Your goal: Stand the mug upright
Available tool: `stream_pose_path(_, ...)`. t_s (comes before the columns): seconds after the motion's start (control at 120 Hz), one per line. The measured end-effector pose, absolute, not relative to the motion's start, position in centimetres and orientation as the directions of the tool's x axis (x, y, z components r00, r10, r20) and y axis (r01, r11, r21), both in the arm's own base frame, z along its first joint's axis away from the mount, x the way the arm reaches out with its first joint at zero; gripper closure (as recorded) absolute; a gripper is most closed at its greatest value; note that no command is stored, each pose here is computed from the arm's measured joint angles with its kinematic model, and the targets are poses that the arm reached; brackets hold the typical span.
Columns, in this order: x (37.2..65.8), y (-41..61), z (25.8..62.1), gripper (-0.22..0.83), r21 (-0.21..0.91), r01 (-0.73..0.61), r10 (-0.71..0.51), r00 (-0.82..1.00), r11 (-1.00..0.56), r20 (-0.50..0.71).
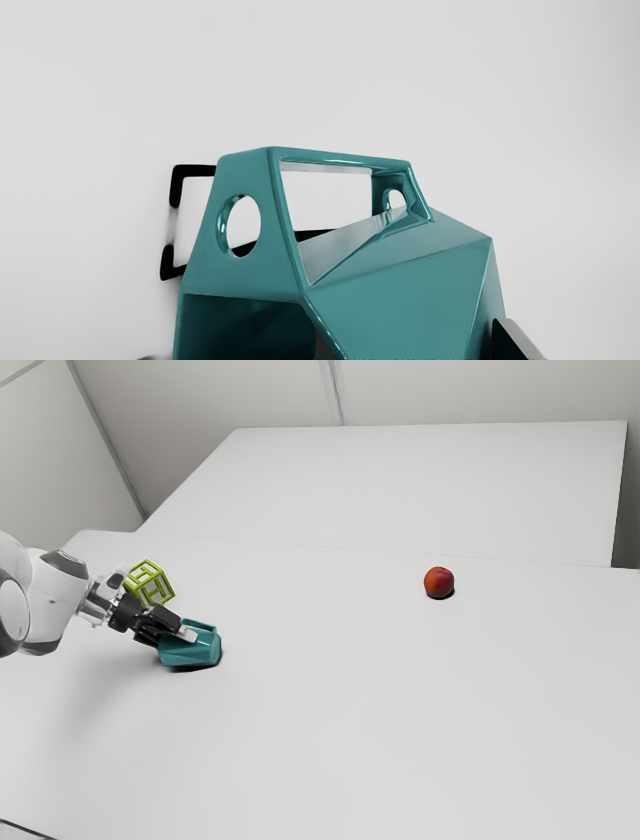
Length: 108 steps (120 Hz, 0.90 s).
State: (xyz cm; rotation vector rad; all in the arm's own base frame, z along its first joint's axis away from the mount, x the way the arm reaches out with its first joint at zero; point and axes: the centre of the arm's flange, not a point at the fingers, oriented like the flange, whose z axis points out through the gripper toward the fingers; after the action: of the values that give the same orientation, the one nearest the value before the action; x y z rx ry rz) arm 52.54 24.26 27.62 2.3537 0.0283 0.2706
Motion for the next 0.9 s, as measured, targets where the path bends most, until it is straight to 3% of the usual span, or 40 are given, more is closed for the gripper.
stream_pose_path(0.35,52.8,24.1,28.5,0.66,0.689,-0.073,0.097,0.974,-0.721,0.205)
stream_pose_path(0.625,53.8,22.2,32.8,0.74,0.657,-0.155,0.046,0.959,-0.738,0.278)
stream_pose_path(0.9,55.9,15.4,37.1,0.77,0.561,-0.311,-0.13,0.932,-0.767,0.339)
